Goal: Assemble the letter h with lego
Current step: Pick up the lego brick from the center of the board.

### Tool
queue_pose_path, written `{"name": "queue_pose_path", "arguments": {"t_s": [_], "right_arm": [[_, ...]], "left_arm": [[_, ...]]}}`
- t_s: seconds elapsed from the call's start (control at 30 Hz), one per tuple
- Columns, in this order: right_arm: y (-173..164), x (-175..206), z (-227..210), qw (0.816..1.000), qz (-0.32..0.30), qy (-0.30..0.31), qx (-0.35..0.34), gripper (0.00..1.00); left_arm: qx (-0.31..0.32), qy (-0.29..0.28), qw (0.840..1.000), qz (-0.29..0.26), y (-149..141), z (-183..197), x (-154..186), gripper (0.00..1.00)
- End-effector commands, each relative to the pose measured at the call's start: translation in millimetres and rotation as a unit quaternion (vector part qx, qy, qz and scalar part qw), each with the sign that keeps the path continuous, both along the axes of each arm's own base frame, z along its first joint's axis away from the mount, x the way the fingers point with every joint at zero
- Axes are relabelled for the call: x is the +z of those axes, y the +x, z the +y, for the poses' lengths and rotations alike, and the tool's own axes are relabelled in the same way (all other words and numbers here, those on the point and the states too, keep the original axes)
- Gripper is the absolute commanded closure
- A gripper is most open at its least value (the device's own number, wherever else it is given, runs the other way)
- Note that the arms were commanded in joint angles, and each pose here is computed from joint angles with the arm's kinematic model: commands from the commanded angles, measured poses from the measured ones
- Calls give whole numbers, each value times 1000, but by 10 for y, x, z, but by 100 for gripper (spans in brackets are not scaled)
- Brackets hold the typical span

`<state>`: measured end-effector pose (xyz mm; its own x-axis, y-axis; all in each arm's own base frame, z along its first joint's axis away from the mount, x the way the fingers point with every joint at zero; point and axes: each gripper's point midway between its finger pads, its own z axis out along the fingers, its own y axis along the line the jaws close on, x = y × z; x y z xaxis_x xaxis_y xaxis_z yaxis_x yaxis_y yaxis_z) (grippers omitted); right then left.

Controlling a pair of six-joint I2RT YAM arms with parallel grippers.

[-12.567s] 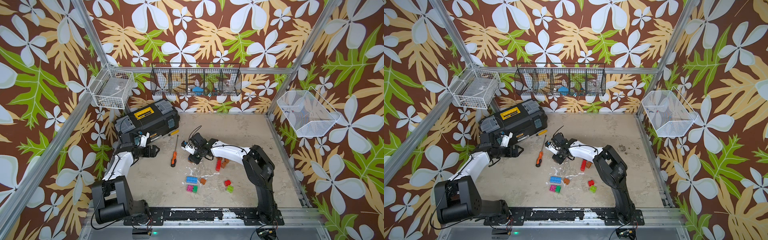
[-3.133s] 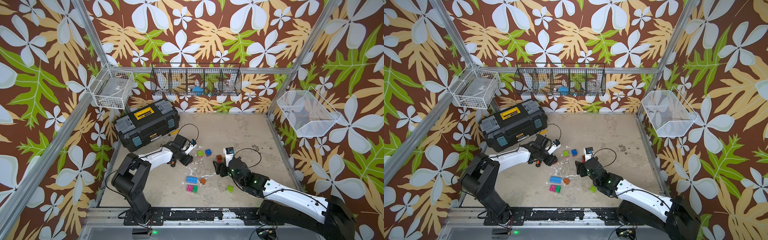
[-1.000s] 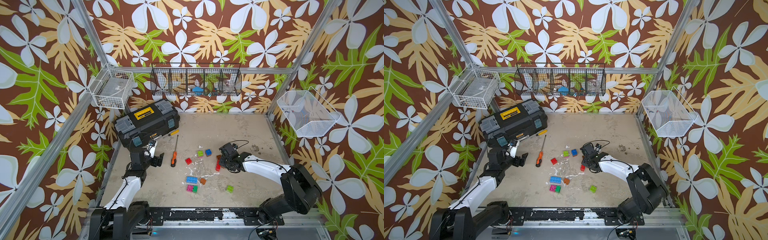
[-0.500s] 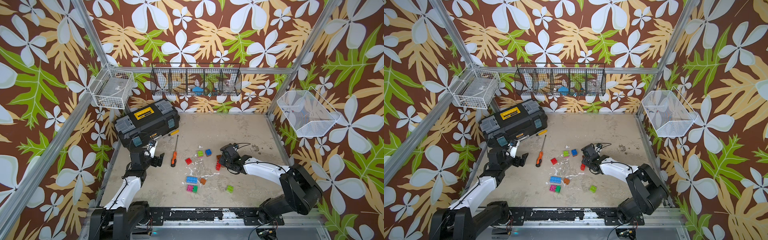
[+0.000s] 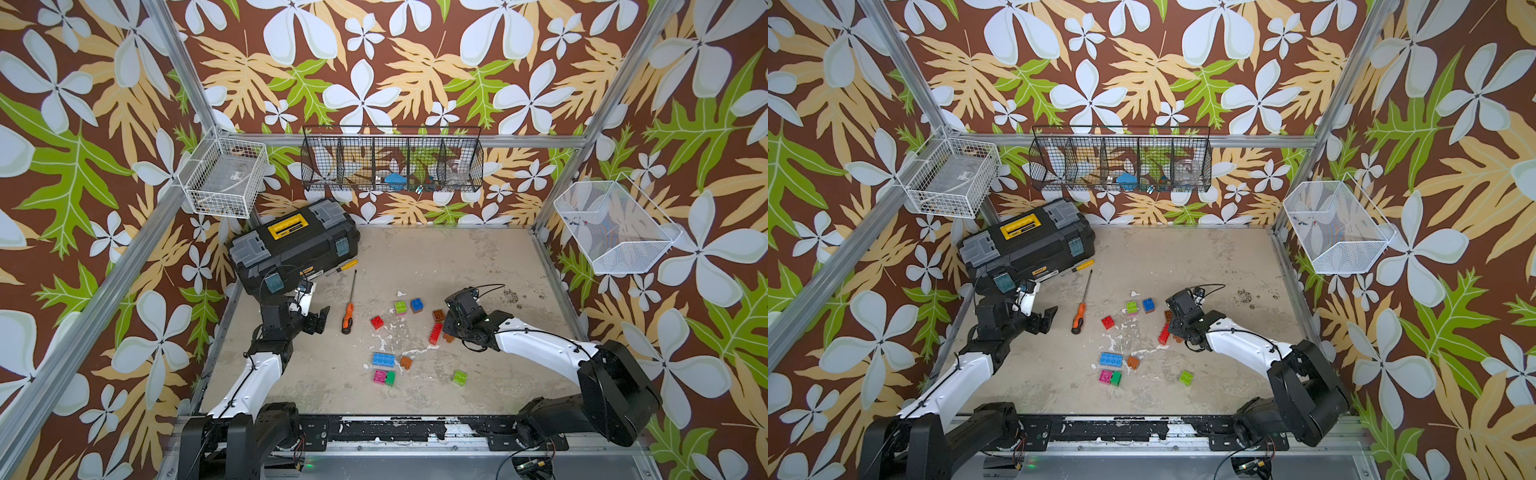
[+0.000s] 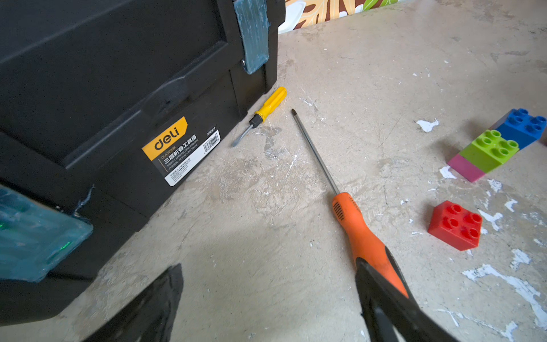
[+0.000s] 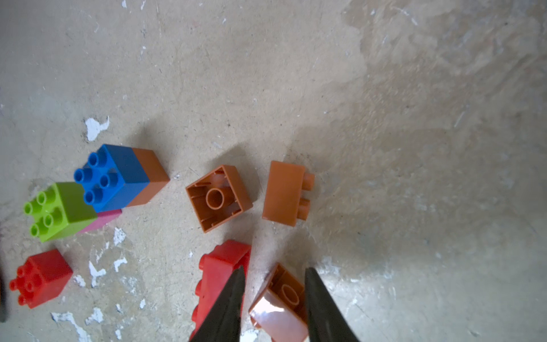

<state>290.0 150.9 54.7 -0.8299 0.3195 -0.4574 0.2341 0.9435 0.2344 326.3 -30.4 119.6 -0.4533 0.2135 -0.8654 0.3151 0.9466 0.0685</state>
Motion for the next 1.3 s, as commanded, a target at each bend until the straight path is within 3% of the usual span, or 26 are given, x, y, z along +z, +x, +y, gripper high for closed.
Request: {"name": "queue_pose_path", "arguments": {"t_s": [0.0,0.33,0.63,0.97,1.13,1.27], "right_arm": [[-23,-41,83,997,5,-18,73,57],[-177,-209,-53,984,24,-88,154,55],[-124,-304,-26,983,25,-94,159,59],[-110,-254,20,982,24,-86,165,61],[-165,-109,155,982,24,-43,181,61],[-258,68,353,982,32,31,181,60]], "left_arm": [[-9,0,1000,0,5,-23,8,5],[-19,-3,1000,0,-8,-56,13,5],[-39,-4,999,1,-53,-116,8,4],[-107,4,994,-15,-148,-291,170,2],[-186,-10,982,-25,-263,-519,450,2],[-280,-21,959,-42,-441,-756,729,3]]}}
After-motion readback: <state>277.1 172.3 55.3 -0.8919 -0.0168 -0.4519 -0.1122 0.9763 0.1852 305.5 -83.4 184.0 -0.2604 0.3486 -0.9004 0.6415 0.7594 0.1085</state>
